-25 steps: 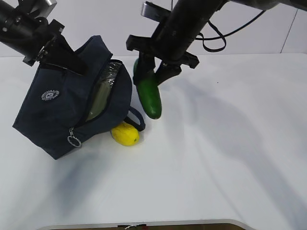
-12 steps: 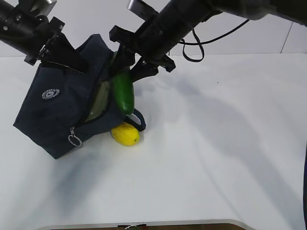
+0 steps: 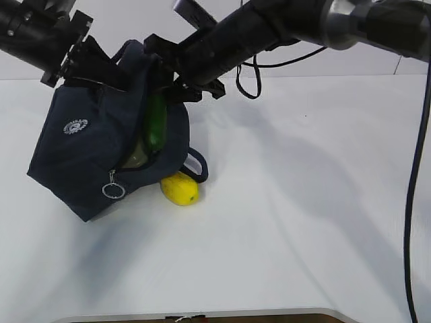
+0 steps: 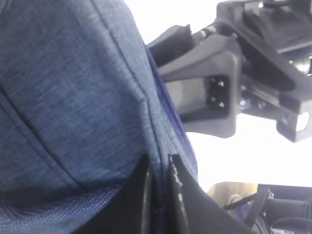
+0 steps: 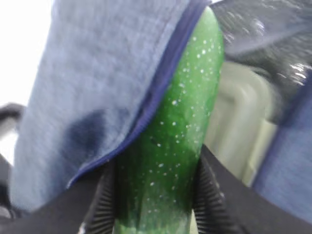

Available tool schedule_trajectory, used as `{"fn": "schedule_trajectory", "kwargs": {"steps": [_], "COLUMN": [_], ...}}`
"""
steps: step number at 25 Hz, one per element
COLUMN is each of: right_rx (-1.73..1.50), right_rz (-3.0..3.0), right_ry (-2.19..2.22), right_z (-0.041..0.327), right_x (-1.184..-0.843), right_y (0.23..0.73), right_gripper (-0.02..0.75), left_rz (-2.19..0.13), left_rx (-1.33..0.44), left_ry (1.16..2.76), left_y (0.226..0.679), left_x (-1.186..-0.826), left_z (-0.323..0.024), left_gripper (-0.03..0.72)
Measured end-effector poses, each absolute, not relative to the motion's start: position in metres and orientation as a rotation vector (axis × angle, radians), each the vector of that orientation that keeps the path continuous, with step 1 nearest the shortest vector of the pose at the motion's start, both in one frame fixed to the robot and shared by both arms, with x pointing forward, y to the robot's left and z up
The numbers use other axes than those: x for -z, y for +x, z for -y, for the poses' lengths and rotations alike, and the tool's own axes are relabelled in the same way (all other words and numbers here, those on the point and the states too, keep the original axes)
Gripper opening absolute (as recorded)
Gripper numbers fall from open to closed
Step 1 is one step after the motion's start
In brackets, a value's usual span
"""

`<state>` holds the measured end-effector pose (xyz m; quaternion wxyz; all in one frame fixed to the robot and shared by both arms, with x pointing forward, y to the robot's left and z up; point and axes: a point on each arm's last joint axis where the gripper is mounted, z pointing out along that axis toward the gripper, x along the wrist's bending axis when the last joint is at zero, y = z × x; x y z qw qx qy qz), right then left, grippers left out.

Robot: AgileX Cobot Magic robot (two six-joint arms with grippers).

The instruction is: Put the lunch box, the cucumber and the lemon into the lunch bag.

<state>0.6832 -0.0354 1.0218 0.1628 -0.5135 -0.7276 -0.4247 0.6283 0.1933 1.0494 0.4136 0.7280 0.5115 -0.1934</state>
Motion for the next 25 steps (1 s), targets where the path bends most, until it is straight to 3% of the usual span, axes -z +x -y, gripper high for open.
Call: {"fn": "schedule_trajectory", "kwargs": {"steps": [11,14,18,25], "right_rx": [1.317,1.306,1.295,1.274], "right_rz": [1.866,1.810,1.781,1.785], "right_ry": [-1.518,-1.525,-1.532,-1.506], "right_z": [0.027,0.025,0.023,0.024], "right_x": [-1.013,-1.005,-0.998,-0.997], "right_y": [0.693,0.695,0.697,0.695], "right_gripper": [0.338,0.398,0.549,0.575], "left_rz": [-1.291,-1.291,-1.291,-1.292], "left_rx": [0.474,0.474,0.473,0.483], "left_ry": [1.812,1.812,1.814,1.819], "left_y": [0.630,0.630,0.630,0.629], "left_x": [-1.050,-1.050,-1.050,-1.050], "left_z": [-0.193,-0.193,-0.193,-0.196], "left_gripper": [0.008,0.008,0.008,0.008]}}
